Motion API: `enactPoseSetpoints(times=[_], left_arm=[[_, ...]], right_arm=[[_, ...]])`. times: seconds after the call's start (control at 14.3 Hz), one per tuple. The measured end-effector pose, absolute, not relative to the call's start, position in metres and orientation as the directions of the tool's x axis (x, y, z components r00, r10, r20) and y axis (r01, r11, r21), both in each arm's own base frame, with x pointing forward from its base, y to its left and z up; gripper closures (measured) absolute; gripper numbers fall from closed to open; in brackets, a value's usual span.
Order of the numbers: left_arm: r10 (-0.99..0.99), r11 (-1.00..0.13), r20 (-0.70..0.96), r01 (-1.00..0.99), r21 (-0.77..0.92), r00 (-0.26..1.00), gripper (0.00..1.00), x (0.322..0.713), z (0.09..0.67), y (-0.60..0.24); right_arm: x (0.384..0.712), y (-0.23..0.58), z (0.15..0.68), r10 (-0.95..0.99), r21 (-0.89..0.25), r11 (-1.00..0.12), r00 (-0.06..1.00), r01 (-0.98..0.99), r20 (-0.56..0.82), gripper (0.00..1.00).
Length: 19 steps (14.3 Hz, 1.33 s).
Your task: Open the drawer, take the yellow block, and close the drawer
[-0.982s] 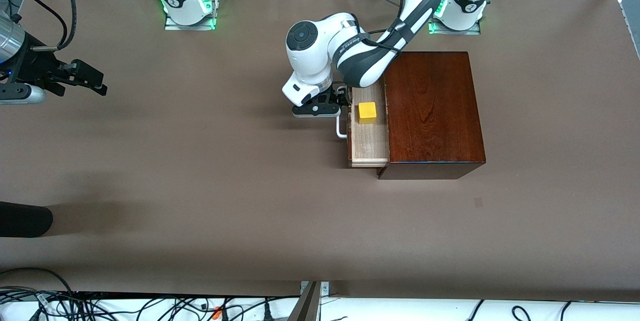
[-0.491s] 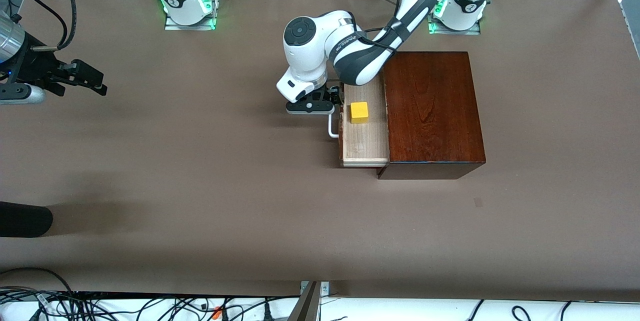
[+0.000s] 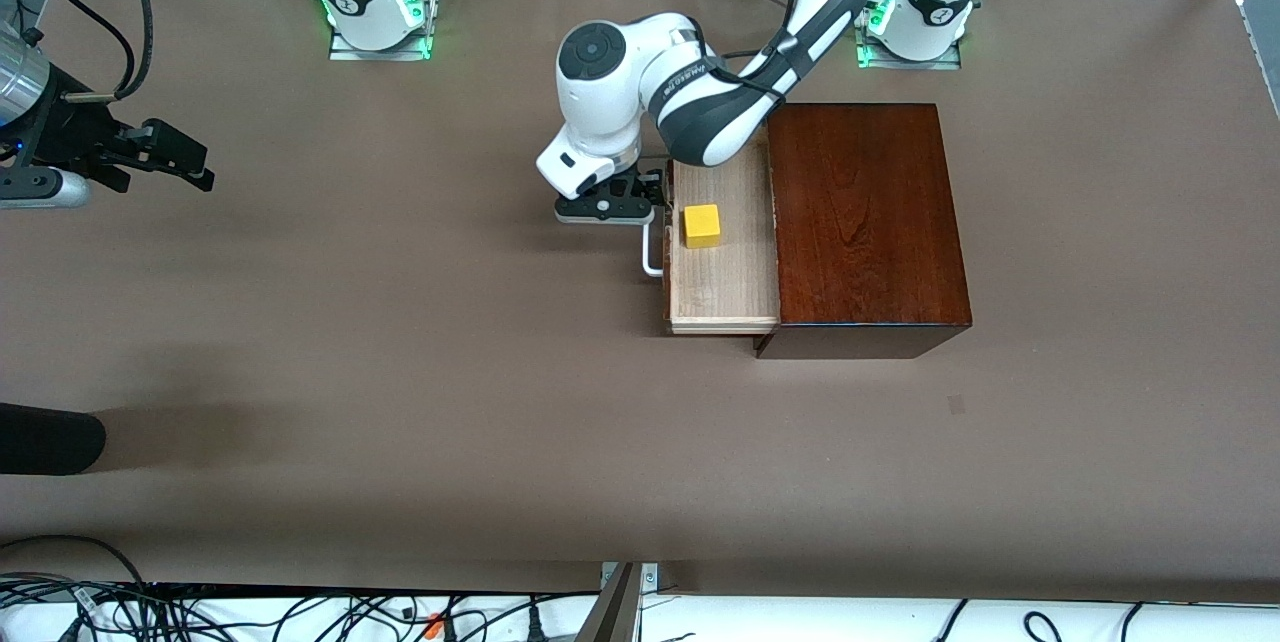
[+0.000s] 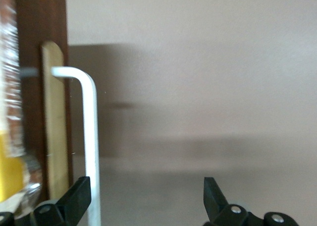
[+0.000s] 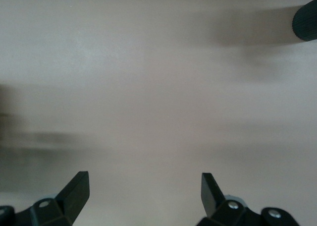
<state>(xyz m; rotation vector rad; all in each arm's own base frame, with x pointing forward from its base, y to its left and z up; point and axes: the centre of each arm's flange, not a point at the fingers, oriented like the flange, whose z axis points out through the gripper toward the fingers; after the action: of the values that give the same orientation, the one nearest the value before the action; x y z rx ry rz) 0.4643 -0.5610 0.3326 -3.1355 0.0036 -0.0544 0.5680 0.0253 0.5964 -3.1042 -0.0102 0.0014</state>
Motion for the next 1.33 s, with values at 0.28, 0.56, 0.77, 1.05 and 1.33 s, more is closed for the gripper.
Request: enactPoseSetpoints(times=[0.28, 0.56, 0.77, 1.05, 1.33], left_arm=[[-0.026, -0.996, -0.016, -0.027, -0.082, 1.000, 0.00, 0.480, 0.378, -0.542], [-0.043, -0.998, -0.102, -0.047, -0.033, 0.994, 0.00, 0.537, 0.479, -0.432], [-0.038, -0.999, -0.108, -0.038, 0.002, 0.993, 0.00, 0.564, 0.544, -0.331], [-0.030, -0.999, -0.120, -0.025, 0.042, 0.992, 0.00, 0.571, 0.591, -0.235], [0.004, -0.999, -0.110, 0.008, 0.039, 0.994, 0.00, 0.573, 0.615, -0.176]], right_arm=[[0.568, 0.025, 0.596, 0.006, -0.037, -0.999, 1.000, 0.006, -0.001, 0.00], [0.571, 0.025, 0.592, 0.006, -0.036, -0.999, 1.000, 0.006, -0.007, 0.00], [0.577, 0.028, 0.582, 0.008, -0.033, -0.999, 1.000, 0.008, -0.014, 0.00], [0.587, 0.031, 0.558, 0.011, -0.024, -1.000, 0.999, 0.010, -0.049, 0.00], [0.592, 0.050, 0.564, 0.051, -0.023, -0.998, 0.998, 0.050, -0.029, 0.00]])
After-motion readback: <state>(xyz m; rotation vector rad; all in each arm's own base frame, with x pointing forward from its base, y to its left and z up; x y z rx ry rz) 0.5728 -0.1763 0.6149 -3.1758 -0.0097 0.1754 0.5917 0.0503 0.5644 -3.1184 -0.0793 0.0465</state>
